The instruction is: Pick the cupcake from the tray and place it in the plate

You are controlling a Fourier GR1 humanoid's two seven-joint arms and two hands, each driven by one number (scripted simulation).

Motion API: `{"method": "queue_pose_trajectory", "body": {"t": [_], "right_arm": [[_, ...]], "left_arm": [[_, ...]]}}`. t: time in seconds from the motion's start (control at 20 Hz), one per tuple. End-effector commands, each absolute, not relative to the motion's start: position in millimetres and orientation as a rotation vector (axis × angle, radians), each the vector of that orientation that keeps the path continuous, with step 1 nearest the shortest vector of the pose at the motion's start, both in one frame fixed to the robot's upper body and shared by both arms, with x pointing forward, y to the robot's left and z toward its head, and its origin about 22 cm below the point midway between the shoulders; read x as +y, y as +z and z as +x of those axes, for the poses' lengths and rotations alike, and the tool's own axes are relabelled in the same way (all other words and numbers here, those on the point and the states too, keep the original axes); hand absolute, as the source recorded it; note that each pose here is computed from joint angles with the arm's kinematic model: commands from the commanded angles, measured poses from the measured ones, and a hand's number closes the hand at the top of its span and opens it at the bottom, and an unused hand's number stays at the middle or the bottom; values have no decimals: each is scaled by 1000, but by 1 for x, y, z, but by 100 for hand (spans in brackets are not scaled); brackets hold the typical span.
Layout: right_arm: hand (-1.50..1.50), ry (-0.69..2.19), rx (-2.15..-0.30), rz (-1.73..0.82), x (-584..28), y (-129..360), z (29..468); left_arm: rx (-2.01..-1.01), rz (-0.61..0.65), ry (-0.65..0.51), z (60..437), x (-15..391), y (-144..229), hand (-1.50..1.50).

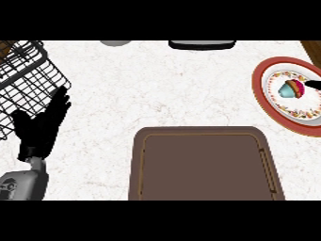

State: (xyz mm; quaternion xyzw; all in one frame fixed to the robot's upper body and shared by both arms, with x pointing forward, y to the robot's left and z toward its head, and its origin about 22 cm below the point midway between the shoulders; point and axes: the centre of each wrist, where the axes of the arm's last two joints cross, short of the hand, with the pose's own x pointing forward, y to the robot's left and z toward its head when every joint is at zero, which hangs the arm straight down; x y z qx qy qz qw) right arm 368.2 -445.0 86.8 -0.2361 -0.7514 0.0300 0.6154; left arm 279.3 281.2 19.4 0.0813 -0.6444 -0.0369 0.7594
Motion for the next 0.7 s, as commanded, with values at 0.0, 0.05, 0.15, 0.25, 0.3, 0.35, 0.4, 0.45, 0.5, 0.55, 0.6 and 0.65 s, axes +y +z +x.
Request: {"method": "queue_pose_trajectory", "body": {"t": [0.0,0.05,0.15,0.25,0.3,0.35,0.4,0.45,0.5,0.55,0.6,0.65], "right_arm": [[-150,4,-1695,-379,-464,97,358],[-150,5,-1692,-381,-471,82,348],[-150,-13,-1696,-373,-486,70,333],[-150,24,-1719,-400,-505,88,320],[-150,4,-1742,-393,-508,82,317],[-150,9,-1757,-413,-506,62,313],[-150,-4,-1763,-411,-514,78,312],[-150,-3,-1761,-408,-514,68,309],[-150,-32,-1772,-407,-524,74,301],[-150,6,-1742,-444,-535,73,291],[-150,-9,-1742,-430,-517,64,308],[-150,1,-1757,-427,-530,57,289]], "left_arm": [[-1408,196,-83,276,293,10,0],[-1400,157,-81,280,297,20,0],[-1406,153,-86,270,281,10,0],[-1410,166,-91,281,306,15,0],[-1417,159,-81,281,279,35,0],[-1420,176,-91,280,296,23,0],[-1397,168,-78,264,288,11,0],[-1417,153,-88,284,271,23,0],[-1412,189,-75,289,274,19,0],[-1410,148,-105,271,293,31,0],[-1430,170,-100,278,286,5,0],[-1413,176,-90,276,290,29,0]]}}
